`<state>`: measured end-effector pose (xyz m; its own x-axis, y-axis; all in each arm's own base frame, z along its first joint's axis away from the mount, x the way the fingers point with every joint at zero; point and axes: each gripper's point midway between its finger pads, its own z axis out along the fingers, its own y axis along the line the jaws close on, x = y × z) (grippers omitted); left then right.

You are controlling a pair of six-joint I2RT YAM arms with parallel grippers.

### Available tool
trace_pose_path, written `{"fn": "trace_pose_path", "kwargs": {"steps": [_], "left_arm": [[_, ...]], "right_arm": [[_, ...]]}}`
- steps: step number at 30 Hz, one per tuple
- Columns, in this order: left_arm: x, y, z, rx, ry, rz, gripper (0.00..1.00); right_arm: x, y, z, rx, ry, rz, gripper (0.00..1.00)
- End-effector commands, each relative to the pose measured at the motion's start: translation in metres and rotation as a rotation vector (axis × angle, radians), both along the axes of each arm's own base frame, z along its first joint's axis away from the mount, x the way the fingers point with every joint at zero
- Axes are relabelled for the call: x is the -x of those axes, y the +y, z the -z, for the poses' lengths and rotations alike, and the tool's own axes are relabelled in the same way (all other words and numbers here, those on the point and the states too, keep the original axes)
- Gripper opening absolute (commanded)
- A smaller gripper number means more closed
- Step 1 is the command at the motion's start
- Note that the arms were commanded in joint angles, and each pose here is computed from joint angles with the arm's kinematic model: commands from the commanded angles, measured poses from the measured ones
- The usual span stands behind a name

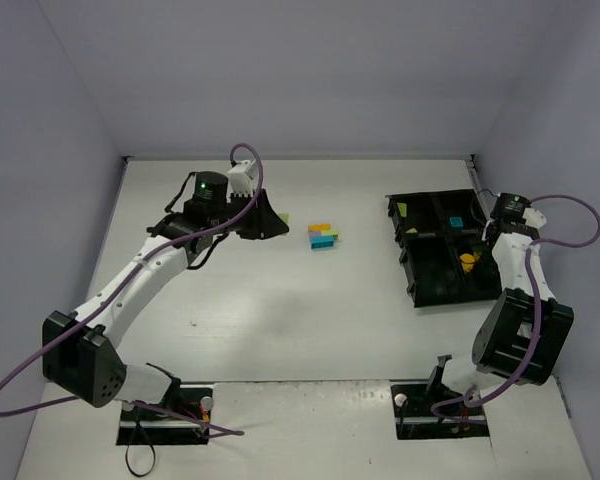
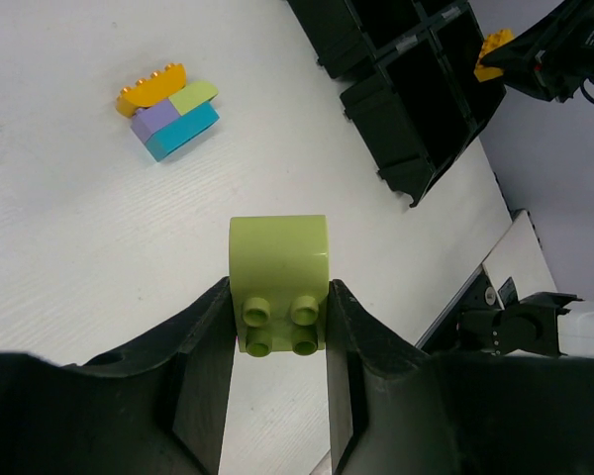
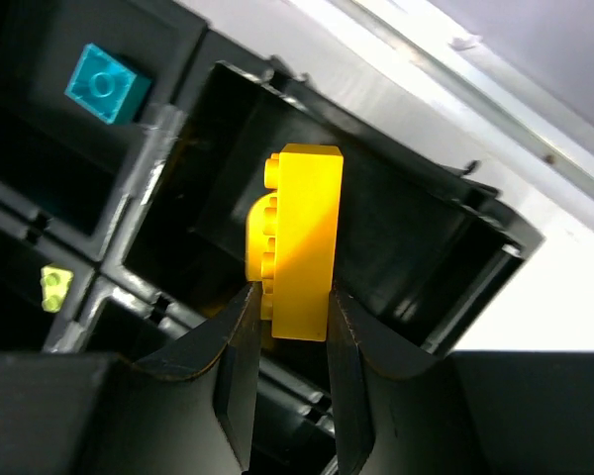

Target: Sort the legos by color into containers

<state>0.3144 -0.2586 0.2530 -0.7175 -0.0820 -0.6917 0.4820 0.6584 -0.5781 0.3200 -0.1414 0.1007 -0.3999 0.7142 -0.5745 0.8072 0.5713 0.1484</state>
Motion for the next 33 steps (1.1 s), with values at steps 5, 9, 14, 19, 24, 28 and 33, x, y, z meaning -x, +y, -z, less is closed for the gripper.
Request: {"fn": "trace_pose_path", "kwargs": {"steps": [5, 9, 14, 19, 24, 28, 33], "left_arm": [[0.008, 0.0, -0.024, 0.002, -0.107, 0.025, 0.0], [0.006, -0.004, -0.024, -0.003, -0.11, 0.037, 0.0], [0.003, -0.013, -0.03, 0.0, -0.124, 0.056, 0.0], [0.003, -0.026, -0.04, 0.014, -0.153, 0.109, 0.0], [-0.005, -0.034, -0.045, 0.062, -0.115, 0.087, 0.0], [-0.007, -0.047, -0.054, 0.139, -0.11, 0.11, 0.0], [-0.005, -0.045, -0.051, 0.044, -0.267, 0.146, 0.0]], "right_arm": [[-0.013, 0.017, -0.01, -0.048, -0.087, -0.048, 0.16], [-0.011, 0.023, -0.005, -0.061, -0.082, -0.061, 0.3], [-0.022, 0.027, -0.032, -0.004, -0.136, -0.123, 0.69], [-0.052, 0.064, -0.1, 0.048, -0.304, -0.294, 0.73], [-0.078, 0.18, -0.156, -0.043, -0.513, -0.774, 0.72], [-0.075, 0.253, -0.181, -0.142, -0.621, -1.005, 0.72], [-0.064, 0.327, -0.204, -0.3, -0.662, -1.176, 0.66]]}}
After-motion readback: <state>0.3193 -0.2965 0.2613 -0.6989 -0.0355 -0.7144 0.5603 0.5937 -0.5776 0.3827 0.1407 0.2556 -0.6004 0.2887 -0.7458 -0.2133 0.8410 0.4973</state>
